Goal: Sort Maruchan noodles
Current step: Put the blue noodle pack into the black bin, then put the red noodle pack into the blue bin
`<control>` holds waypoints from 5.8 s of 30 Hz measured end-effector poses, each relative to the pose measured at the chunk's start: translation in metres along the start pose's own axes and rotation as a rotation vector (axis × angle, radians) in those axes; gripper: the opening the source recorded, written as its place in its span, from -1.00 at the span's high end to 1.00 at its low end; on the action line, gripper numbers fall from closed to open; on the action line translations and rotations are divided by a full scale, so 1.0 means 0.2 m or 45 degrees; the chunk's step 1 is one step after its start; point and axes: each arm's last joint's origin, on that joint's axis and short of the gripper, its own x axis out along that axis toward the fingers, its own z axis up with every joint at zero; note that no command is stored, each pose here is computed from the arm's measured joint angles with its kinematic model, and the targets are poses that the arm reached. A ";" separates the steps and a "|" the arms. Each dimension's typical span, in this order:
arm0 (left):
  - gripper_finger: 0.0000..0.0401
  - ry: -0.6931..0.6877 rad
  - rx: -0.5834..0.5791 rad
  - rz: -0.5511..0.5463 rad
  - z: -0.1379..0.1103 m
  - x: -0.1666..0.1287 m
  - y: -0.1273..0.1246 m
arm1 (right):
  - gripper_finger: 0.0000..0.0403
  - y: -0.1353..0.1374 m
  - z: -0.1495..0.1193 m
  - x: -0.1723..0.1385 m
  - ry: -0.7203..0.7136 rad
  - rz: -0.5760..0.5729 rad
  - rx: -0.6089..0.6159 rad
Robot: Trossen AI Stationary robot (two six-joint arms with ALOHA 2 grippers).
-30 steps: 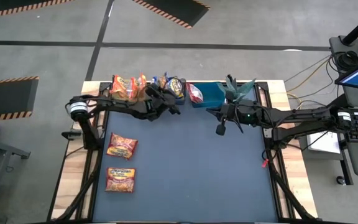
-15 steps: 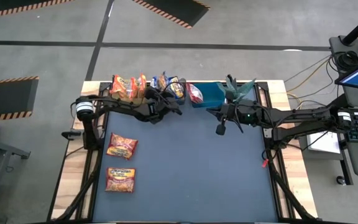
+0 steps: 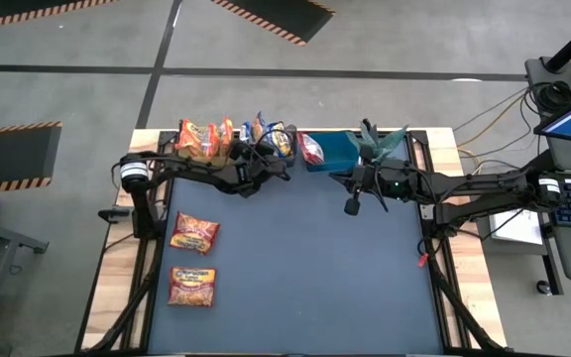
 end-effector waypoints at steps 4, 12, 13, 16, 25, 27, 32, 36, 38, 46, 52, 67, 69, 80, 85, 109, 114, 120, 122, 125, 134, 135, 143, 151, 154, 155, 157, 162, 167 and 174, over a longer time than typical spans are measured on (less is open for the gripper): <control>0.98 -0.009 -0.063 -0.008 0.04 -0.01 0.03 | 0.95 0.00 0.00 0.00 0.000 0.000 0.000; 1.00 0.054 -0.223 -0.041 0.10 -0.01 0.15 | 0.96 0.00 0.00 0.00 0.000 0.000 0.000; 1.00 0.074 -0.239 -0.052 0.10 -0.01 0.17 | 0.96 0.00 0.00 0.00 0.000 0.000 0.000; 1.00 0.145 -0.285 -0.101 0.10 0.00 0.21 | 0.96 0.00 0.00 0.00 0.000 0.000 0.000; 1.00 0.234 -0.275 -0.137 0.08 0.01 0.24 | 0.96 0.00 0.00 0.00 0.002 0.000 0.000; 1.00 0.237 -0.274 -0.135 0.08 0.01 0.24 | 0.96 0.00 0.00 0.00 0.002 0.001 0.000; 1.00 0.251 -0.307 -0.161 0.07 0.01 0.23 | 0.96 0.00 0.00 0.00 0.002 0.001 0.004; 1.00 0.265 -0.288 -0.120 0.05 0.02 0.24 | 0.96 0.00 0.00 0.00 0.002 0.001 0.003; 1.00 0.284 -0.303 -0.138 0.05 0.03 0.24 | 0.96 0.00 0.00 0.00 0.002 0.001 0.003; 0.99 0.248 -0.310 -0.099 0.06 0.01 0.23 | 0.96 0.00 0.00 0.00 0.003 0.001 0.000; 0.82 0.247 -0.324 -0.139 0.09 -0.02 0.25 | 0.96 0.00 0.00 0.00 0.003 0.001 0.000; 0.49 0.225 0.162 -0.452 0.18 -0.47 0.44 | 0.96 0.00 0.00 0.00 0.003 0.003 0.033; 0.50 0.266 0.244 -0.661 0.17 -0.56 0.44 | 0.96 0.00 -0.01 0.00 0.019 0.009 0.038; 0.47 0.935 0.119 -1.110 0.03 -0.81 0.50 | 0.96 0.00 0.00 -0.01 0.017 -0.002 0.044; 0.36 1.275 0.055 -0.713 -0.08 -0.80 0.54 | 0.96 0.00 0.00 -0.01 0.017 -0.003 0.023; 0.12 1.398 0.490 -0.298 -0.42 -0.80 0.22 | 0.96 -0.01 0.04 -0.01 -0.108 -0.042 -0.124; 0.41 1.380 0.502 -0.296 -0.43 -0.81 0.20 | 0.96 -0.01 0.04 -0.01 -0.107 -0.043 -0.133; 0.84 1.241 0.446 -0.424 -0.34 -0.82 0.13 | 0.96 -0.01 0.04 -0.01 -0.107 -0.043 -0.133; 0.95 1.073 0.423 -0.631 -0.24 -0.84 0.05 | 0.96 -0.01 0.04 -0.01 -0.108 -0.043 -0.133; 0.96 0.764 0.394 -0.897 -0.08 -0.91 -0.07 | 0.96 -0.01 0.04 -0.01 -0.107 -0.042 -0.125; 0.58 0.502 0.672 -1.210 0.05 -1.04 -0.12 | 0.95 -0.01 0.04 -0.01 -0.099 -0.037 -0.080; 0.54 0.483 0.720 -1.240 0.04 -1.06 -0.12 | 0.95 -0.01 0.04 -0.01 -0.099 -0.037 -0.076; 0.30 0.371 0.855 -1.290 0.01 -1.07 -0.13 | 0.95 -0.01 0.03 -0.01 -0.073 -0.008 0.038; 0.22 0.245 0.936 -1.349 -0.10 -1.04 -0.07 | 0.96 0.04 -0.01 0.00 0.038 0.295 0.336; 0.22 0.191 0.870 -1.378 -0.17 -1.02 -0.03 | 0.96 0.08 -0.05 0.01 0.103 0.381 0.487; 0.23 0.170 0.843 -1.389 -0.19 -1.01 -0.03 | 0.96 0.10 -0.07 0.02 0.133 0.400 0.528; 0.25 0.125 0.781 -1.411 -0.24 -0.99 -0.01 | 0.96 0.13 -0.09 0.05 0.194 0.418 0.602; 0.33 0.027 0.650 -1.438 -0.36 -0.95 0.00 | 0.96 0.22 -0.15 0.14 0.289 0.446 0.756; 0.41 -0.032 0.576 -1.458 -0.45 -0.92 0.02 | 0.96 0.28 -0.15 0.24 0.353 0.455 0.839; 0.51 -0.047 0.554 -1.465 -0.51 -0.89 0.04 | 0.77 0.32 -0.12 0.38 0.517 0.413 0.943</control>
